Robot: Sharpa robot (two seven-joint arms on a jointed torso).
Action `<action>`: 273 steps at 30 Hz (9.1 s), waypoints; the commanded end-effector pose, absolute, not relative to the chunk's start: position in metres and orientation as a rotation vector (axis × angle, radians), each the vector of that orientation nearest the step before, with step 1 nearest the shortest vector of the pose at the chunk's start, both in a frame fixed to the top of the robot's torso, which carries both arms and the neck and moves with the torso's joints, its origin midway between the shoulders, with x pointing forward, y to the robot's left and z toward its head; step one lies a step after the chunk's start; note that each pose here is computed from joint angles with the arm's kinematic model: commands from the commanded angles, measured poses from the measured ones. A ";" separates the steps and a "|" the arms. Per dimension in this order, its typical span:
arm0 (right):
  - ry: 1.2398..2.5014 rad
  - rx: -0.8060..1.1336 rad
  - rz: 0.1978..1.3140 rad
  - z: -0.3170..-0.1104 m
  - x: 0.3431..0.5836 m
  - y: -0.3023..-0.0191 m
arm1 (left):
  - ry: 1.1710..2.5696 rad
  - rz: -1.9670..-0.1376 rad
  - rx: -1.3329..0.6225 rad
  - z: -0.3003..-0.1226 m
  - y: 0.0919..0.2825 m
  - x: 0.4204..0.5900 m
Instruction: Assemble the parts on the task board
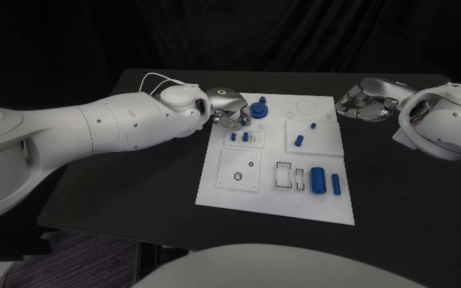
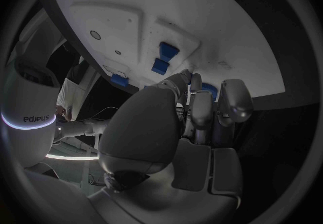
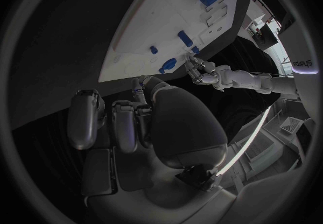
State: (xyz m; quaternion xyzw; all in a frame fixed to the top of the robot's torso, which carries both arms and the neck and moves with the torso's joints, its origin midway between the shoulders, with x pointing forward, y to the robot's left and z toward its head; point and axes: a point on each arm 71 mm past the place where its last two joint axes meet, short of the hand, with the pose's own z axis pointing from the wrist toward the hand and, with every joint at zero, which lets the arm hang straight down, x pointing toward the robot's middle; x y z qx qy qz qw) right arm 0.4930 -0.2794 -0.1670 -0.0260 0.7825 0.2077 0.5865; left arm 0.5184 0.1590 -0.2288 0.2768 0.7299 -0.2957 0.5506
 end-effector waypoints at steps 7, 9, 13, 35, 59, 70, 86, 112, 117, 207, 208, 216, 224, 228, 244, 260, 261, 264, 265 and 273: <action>1.837 -0.059 0.476 -0.169 0.493 -0.280 | 1.758 -0.699 0.660 -0.233 0.159 0.517; 1.838 -0.059 0.476 -0.169 0.493 -0.280 | 1.759 -0.696 0.658 -0.233 0.159 0.517; 1.838 -0.059 0.476 -0.169 0.492 -0.280 | 1.762 -0.688 0.651 -0.234 0.159 0.517; 1.825 -0.055 0.480 -0.168 0.491 -0.282 | 1.683 -0.663 0.605 -0.230 0.170 0.520; 1.698 -0.120 0.510 -0.139 0.487 -0.273 | 1.389 -0.857 0.301 -0.199 0.258 0.499; 1.680 -0.391 0.412 -0.135 0.487 -0.240 | 1.473 -1.385 -0.344 -0.204 0.285 0.487; 1.694 -0.469 0.396 -0.167 0.488 -0.234 | 1.376 -1.705 -0.760 -0.236 0.280 0.459; 1.757 -0.431 0.400 -0.204 0.488 -0.238 | 1.386 -1.746 -0.782 -0.239 0.274 0.454; 1.762 -0.424 0.406 -0.207 0.489 -0.238 | 1.390 -1.742 -0.785 -0.240 0.276 0.454; 1.595 -0.556 0.656 -0.151 0.446 -0.172 | 1.455 -1.713 -0.838 -0.258 0.279 0.450; 1.593 -0.574 0.665 -0.152 0.443 -0.167 | 1.455 -1.713 -0.838 -0.258 0.279 0.450; 1.597 -0.677 0.738 -0.175 0.427 -0.129 | 1.453 -1.713 -0.836 -0.259 0.278 0.450; 1.651 -0.712 0.767 -0.202 0.423 -0.106 | 1.448 -1.717 -0.833 -0.259 0.276 0.451; 1.673 -0.730 0.773 -0.213 0.420 -0.098 | 1.449 -1.720 -0.832 -0.259 0.275 0.451; 1.707 -0.778 0.770 -0.235 0.415 -0.082 | 1.455 -1.728 -0.833 -0.261 0.272 0.451; 1.728 -0.783 0.779 -0.243 0.411 -0.077 | 1.462 -1.730 -0.837 -0.262 0.271 0.451; 1.729 -0.784 0.778 -0.243 0.411 -0.077 | 1.463 -1.730 -0.838 -0.262 0.271 0.451; 1.732 -0.784 0.776 -0.244 0.411 -0.077 | 1.463 -1.730 -0.838 -0.262 0.271 0.451; 1.733 -0.785 0.776 -0.244 0.412 -0.077 | 1.464 -1.730 -0.838 -0.262 0.271 0.451; 1.744 -0.786 0.765 -0.245 0.413 -0.077 | 1.466 -1.732 -0.839 -0.263 0.271 0.451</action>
